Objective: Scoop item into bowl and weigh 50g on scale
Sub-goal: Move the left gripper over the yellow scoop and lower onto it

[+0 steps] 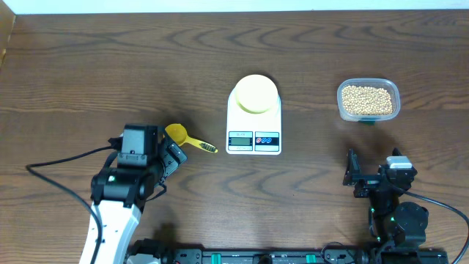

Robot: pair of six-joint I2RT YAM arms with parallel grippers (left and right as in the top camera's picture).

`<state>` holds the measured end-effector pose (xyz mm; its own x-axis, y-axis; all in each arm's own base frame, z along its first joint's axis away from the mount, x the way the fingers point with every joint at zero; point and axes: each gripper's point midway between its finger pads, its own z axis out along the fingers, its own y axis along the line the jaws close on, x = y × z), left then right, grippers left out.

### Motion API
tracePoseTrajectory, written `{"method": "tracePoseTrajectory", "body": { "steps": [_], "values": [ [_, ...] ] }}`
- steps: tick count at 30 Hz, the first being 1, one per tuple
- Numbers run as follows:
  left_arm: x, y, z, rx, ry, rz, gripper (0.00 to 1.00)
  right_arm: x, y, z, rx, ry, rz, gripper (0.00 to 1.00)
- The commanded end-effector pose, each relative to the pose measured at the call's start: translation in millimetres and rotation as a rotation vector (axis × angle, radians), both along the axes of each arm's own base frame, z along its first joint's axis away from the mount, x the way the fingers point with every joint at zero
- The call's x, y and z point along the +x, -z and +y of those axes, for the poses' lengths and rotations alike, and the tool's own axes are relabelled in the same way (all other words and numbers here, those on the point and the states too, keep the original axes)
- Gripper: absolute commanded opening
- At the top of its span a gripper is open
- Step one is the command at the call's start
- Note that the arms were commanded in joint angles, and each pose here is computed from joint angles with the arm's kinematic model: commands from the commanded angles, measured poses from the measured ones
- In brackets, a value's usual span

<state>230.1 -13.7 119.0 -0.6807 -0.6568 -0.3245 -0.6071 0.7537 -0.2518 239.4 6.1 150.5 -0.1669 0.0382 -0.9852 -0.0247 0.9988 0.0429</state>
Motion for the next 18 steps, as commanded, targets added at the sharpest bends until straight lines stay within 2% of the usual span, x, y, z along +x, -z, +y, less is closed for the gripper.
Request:
{"method": "tracePoseTrajectory", "body": {
  "steps": [1, 12, 15, 18],
  "values": [
    [2.3, 5.6, 10.0, 0.023, -0.096, 0.03, 0.98, -0.1, 0.9, 0.3, -0.012, -0.002, 0.0, 0.99],
    [4.1, 33.8, 14.7, 0.04, -0.185, 0.143, 1.0, -0.1, 0.9, 0.3, -0.012, -0.002, 0.0, 0.99],
    [4.0, 41.9, 14.7, 0.037, -0.211, 0.174, 0.9, -0.1, 0.8, 0.3, -0.012, -0.002, 0.0, 0.99],
    [13.3, 49.1, 13.7, 0.035, -0.215, 0.171, 0.89, -0.1, 0.9, 0.3, -0.012, -0.002, 0.0, 0.99]
  ]
}}
